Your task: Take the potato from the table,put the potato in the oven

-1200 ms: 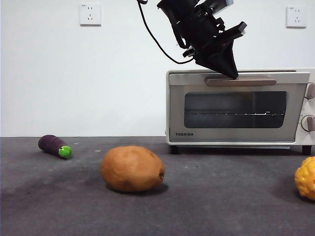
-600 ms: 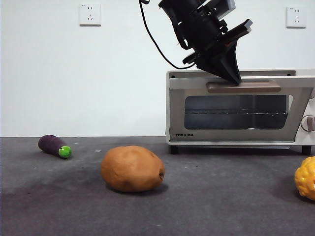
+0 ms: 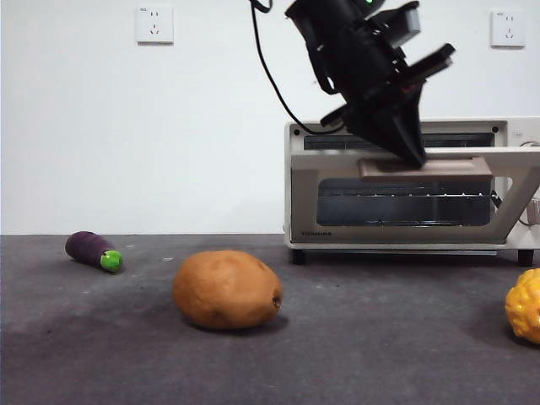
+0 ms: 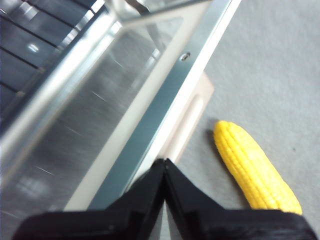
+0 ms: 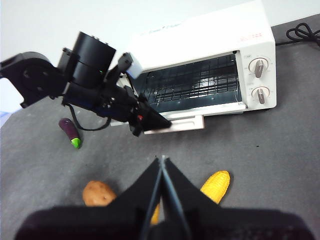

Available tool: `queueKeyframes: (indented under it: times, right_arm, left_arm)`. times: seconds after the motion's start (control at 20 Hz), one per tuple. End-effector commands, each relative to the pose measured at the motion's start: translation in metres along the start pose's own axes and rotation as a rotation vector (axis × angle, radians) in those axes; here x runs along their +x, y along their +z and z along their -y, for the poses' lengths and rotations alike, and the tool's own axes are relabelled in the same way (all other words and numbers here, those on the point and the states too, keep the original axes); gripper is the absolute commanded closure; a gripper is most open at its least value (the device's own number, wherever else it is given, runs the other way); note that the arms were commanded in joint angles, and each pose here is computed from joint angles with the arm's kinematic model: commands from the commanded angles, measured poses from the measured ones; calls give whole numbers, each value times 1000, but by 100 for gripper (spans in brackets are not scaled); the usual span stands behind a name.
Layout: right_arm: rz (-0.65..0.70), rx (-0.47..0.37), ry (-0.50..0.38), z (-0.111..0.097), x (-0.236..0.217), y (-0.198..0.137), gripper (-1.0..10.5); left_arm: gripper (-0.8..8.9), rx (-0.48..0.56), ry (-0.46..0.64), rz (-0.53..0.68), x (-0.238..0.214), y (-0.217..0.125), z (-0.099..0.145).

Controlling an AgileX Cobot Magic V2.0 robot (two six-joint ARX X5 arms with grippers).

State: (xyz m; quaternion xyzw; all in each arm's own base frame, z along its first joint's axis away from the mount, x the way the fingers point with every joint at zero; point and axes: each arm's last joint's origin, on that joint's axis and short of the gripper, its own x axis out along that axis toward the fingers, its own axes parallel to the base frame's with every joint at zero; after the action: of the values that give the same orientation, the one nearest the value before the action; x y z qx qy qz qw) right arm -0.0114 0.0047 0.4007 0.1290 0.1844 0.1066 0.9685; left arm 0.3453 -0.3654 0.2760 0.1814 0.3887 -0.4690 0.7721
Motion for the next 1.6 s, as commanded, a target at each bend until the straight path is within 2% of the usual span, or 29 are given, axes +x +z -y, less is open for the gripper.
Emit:
queueKeyframes:
  times: [0.05,0.35,0.7,1.3,1.6]
  right_arm:
    - [11,-14,3,0,-2,0,953]
    - [11,-15,3,0,-2,0,953]
    - [12,-15,-5,0,-2,0,953]
    - [11,-14,-13,0,-2,0,953]
    - [1,-13,-16,0,-2,-1,949]
  left_arm:
    - [821,-23,31,-57,22,-11,-3]
    - [821,-4,12,-75,25,-11,11]
    - [821,-10,-11,-181,26,-20,21]
    - [820,-23,-34,-237,24,-25,22]
    - [820,-75,-172,-263,16,-28,28]
